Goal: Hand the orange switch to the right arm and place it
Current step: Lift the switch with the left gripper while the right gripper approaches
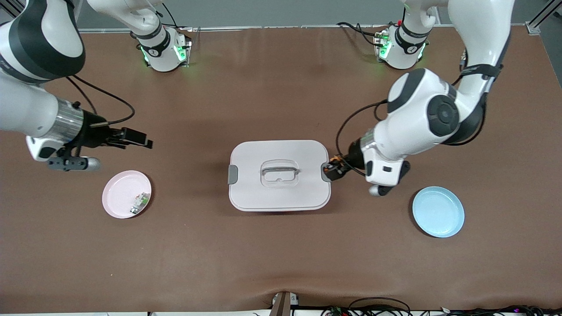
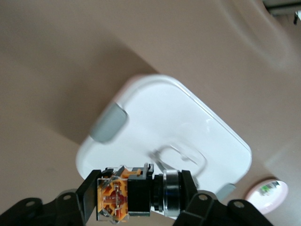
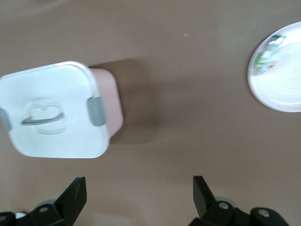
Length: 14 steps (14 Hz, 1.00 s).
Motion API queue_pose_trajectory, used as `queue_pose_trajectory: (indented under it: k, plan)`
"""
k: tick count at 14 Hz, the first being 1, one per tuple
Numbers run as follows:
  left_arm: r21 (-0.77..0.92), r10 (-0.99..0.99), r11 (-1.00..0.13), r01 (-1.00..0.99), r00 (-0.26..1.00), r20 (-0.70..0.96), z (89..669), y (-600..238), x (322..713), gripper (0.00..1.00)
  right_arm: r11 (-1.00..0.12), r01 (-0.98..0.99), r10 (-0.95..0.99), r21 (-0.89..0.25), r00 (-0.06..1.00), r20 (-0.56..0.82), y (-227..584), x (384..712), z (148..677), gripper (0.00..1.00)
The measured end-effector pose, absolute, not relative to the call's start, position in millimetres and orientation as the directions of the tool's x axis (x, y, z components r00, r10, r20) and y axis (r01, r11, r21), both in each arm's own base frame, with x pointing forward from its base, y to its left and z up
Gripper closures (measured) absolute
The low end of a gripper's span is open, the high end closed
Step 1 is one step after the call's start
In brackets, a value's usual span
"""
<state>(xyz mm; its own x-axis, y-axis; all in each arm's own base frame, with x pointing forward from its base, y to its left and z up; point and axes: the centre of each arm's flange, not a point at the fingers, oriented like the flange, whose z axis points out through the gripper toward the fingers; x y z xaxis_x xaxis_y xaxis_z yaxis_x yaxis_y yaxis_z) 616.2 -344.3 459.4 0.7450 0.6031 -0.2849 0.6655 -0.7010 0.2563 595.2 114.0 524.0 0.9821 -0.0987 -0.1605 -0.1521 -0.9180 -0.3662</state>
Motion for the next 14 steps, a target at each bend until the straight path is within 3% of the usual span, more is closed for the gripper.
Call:
queue_pose_trajectory:
  k: [7, 14]
  plan:
    - [0.275, 0.63, -0.635, 0.722, 0.69, -0.357, 438, -434, 594, 0.28, -0.806, -0.255, -0.214, -0.534, 0.967, -0.138, 166, 588, 498, 0.0]
    - [0.206, 0.758, -0.423, 0.883, 0.469, -0.454, 441, -475, 581, 0.28, -0.678, -0.297, -0.308, -0.672, 0.945, -0.107, 216, 564, 493, 0.0]
